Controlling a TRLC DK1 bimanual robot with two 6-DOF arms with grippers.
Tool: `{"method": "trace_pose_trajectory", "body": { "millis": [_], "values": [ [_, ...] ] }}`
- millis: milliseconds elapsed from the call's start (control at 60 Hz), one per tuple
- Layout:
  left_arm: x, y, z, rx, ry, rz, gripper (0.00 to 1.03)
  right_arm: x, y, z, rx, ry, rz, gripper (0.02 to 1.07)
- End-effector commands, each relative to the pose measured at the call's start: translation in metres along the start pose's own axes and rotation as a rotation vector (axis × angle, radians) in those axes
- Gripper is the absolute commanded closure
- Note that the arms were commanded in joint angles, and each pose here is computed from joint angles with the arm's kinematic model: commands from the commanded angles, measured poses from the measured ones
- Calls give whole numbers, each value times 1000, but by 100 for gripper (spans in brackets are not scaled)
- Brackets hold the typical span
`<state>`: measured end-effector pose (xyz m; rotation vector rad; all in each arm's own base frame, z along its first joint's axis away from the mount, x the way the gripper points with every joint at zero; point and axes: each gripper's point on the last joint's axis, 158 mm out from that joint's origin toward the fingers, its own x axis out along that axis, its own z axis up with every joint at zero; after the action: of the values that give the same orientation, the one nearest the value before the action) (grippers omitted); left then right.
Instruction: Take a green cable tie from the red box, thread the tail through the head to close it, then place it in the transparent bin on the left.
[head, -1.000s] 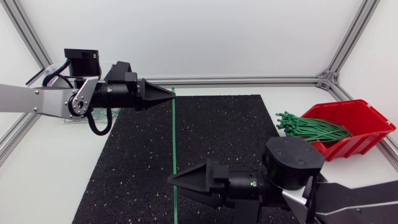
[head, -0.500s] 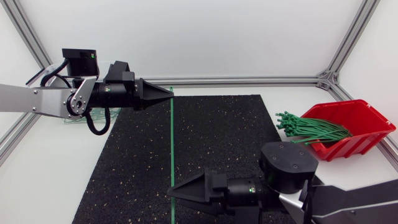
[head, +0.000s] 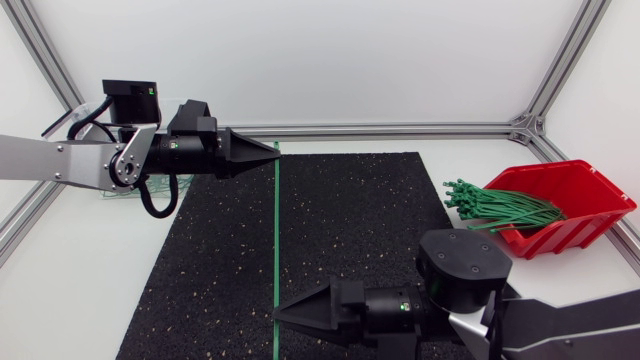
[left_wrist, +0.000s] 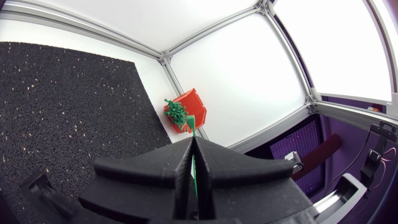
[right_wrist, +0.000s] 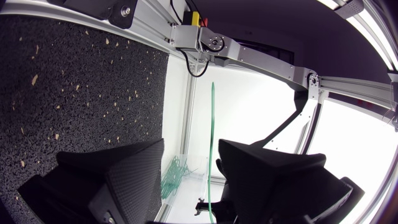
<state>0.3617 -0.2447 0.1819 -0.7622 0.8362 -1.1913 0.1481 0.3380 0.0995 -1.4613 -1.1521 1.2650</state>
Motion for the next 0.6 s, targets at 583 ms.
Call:
{"method": "trace_pose_trajectory", "body": {
  "millis": [583],
  "values": [
    [8,10,-6,-21,26,-14,100,2,0,11,-33,-15,0,93]
  ]
}}
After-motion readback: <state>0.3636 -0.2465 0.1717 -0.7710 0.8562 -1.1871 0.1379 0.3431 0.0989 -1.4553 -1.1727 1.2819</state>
